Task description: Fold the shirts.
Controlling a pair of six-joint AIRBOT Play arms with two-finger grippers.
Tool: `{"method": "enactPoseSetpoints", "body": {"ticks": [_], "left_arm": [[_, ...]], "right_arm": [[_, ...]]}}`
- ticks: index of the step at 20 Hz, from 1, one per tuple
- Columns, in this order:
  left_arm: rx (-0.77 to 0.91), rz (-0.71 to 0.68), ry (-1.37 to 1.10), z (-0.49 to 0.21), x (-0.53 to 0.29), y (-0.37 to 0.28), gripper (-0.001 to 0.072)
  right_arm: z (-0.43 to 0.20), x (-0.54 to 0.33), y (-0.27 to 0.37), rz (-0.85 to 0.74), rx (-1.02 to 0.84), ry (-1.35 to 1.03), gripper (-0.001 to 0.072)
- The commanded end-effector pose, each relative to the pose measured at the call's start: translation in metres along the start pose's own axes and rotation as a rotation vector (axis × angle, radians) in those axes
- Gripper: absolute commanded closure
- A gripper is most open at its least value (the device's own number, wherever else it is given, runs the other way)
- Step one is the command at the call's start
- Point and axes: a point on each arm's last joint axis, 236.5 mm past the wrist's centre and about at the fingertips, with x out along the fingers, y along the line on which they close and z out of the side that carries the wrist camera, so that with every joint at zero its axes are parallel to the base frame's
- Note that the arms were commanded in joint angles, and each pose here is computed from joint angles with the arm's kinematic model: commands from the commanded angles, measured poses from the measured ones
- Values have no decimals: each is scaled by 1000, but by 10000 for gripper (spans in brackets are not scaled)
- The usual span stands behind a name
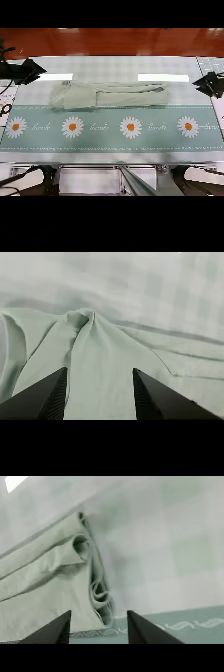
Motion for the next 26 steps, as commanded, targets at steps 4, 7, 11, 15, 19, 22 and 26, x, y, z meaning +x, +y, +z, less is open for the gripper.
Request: {"method": "enactPoseSetpoints", "body": {"ticks": [4,7,11,15,19,22,26], "left_arm": [[10,31,-113,-79,-18,1,201],[8,10,-29,-108,1,-8,201],[39,-20,-3,-118,10,-26,201],[33,-23,3,-120,11,-28,201],[18,-19,16,-122,15,-26,201],[-5,-32,24,-123,19,-27,201],[-29,-45,32,-124,22,-29,201]], "right_arm": [[-53,11,-48,-60,114,15,296],[-60,46,-39,4,157,73,296],[-59,88,-21,108,226,100,296],[-65,118,-9,144,236,168,296],[-63,139,12,167,199,212,296],[-63,158,33,188,180,242,296],[-64,181,57,199,147,280,298]]}}
